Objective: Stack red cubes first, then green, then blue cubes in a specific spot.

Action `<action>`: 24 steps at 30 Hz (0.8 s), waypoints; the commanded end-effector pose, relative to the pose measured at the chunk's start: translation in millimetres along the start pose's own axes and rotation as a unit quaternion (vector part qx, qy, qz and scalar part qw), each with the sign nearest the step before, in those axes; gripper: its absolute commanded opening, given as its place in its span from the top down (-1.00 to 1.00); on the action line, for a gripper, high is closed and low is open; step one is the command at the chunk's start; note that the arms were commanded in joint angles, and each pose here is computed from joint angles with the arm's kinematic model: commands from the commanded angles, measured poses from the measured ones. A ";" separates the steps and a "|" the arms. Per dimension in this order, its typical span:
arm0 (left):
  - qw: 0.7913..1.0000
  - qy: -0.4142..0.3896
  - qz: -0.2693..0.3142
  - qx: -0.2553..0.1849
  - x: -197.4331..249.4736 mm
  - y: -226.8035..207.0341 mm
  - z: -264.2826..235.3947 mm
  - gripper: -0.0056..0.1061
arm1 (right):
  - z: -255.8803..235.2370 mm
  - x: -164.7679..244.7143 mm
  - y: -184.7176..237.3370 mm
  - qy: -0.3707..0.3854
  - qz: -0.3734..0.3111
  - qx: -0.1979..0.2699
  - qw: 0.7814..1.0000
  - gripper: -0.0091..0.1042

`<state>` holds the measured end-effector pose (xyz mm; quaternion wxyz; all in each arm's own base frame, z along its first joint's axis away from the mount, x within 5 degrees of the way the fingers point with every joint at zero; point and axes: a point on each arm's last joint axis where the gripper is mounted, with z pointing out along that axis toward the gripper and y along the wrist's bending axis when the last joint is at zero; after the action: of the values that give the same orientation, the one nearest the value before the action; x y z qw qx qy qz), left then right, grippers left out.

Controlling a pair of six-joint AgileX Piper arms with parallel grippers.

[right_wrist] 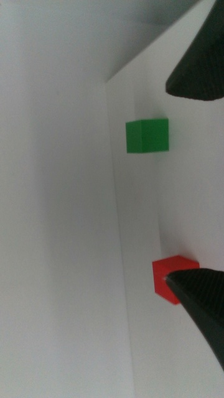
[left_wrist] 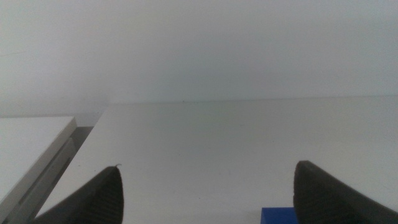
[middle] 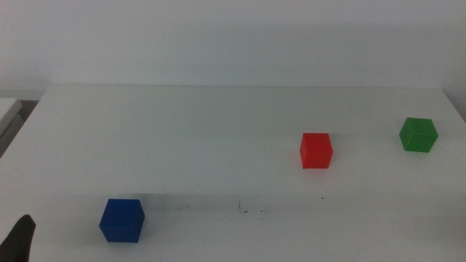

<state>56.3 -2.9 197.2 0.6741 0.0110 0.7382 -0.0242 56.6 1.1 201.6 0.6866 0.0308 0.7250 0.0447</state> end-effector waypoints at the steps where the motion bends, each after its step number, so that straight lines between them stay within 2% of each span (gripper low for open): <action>1: 1.000 -0.008 -0.003 0.000 -1.4 0.0 -0.3 -0.78 | -0.2 0.9 0.5 -0.001 0.013 -0.004 1.000 -0.80; 4: 1.000 -0.008 -0.003 0.000 -1.4 0.0 -0.3 -0.78 | -1.4 -1.7 2.4 0.012 0.065 -0.011 0.998 -0.80; 11: 1.000 -0.008 -0.003 0.000 -1.4 0.0 -0.3 -0.78 | -2.7 -68.3 11.8 0.056 0.072 -0.015 0.996 -0.80; 14: 1.000 -0.008 -0.003 0.000 -1.4 0.0 -0.3 -0.78 | 12.0 -95.1 16.7 0.118 0.080 -0.013 0.990 -0.80; 18: 1.000 -0.008 -0.003 0.000 -1.4 0.0 -0.3 -0.78 | 44.9 -129.9 26.6 0.247 0.103 -0.016 0.963 -0.80; 22: 1.000 -0.008 -0.003 0.000 -1.4 0.0 -0.3 -0.78 | 104.1 -157.0 33.6 0.304 0.099 -0.015 0.947 -0.80; 24: 1.000 -0.008 -0.003 0.000 -1.4 0.0 -0.3 -0.78 | 134.4 -165.1 47.4 0.332 0.081 -0.037 0.939 -0.80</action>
<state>56.3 -2.9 197.2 0.6741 0.0110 0.7382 -0.0242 175.4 24.3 360.8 0.4282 0.0674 0.8911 0.1345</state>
